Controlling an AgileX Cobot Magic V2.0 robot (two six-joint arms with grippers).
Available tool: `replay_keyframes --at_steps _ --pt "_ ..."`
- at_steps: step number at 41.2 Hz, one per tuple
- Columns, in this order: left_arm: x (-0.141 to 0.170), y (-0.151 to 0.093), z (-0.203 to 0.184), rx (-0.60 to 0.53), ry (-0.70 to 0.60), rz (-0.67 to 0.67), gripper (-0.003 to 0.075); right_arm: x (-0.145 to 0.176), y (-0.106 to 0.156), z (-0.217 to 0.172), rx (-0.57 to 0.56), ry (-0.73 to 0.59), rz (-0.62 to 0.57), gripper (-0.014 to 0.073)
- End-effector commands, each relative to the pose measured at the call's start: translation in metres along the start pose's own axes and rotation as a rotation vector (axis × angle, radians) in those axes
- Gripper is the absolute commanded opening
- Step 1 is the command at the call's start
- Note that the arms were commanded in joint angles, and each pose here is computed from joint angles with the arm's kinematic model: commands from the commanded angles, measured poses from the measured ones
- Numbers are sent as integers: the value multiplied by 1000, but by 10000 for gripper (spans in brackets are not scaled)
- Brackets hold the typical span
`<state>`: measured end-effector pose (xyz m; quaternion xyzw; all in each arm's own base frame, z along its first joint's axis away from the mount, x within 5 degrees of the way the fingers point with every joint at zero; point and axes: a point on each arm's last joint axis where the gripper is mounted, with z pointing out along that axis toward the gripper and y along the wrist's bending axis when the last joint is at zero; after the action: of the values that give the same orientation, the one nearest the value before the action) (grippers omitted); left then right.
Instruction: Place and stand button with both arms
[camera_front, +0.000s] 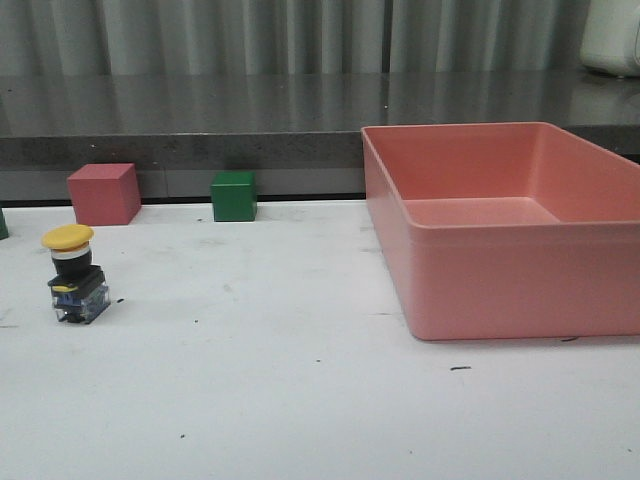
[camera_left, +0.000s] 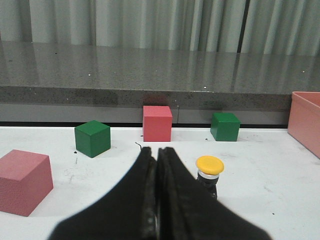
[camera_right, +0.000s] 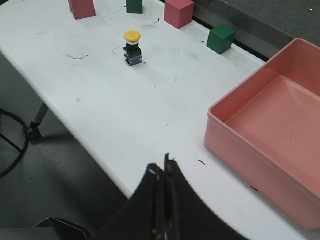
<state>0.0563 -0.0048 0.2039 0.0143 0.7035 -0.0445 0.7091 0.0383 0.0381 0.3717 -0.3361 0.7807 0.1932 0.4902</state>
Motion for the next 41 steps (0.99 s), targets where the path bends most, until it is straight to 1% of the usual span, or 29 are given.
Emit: replay_keyframes --at_steps 1,5,11,15,19,23,28,34,41 --pt "-5 0 -2 -1 -100 -17 -20 -3 -2 -3 40 -97 -4 -68" --pt "-5 0 -2 -1 -100 -17 -20 8 -7 -2 143 -184 27 -68" --pt "-5 0 -2 -1 -100 -17 -20 34 -13 3 335 -380 61 -68" --pt "-5 0 -2 -1 -100 -17 -20 59 -17 12 463 -459 74 -68" --pt "-5 0 -2 -1 -100 -17 -20 85 -22 26 569 -485 87 -68" --pt "-5 0 -2 -1 -100 -17 -20 105 -26 37 634 -501 93 -68" --pt "-5 0 -2 -1 -100 -17 -20 124 -28 47 688 -532 90 -68" --pt "-5 0 -2 -1 -100 -17 -20 140 -30 52 750 -563 87 -68" --pt "-5 0 -2 -1 -100 -17 -20 150 -33 57 796 -559 94 -68"
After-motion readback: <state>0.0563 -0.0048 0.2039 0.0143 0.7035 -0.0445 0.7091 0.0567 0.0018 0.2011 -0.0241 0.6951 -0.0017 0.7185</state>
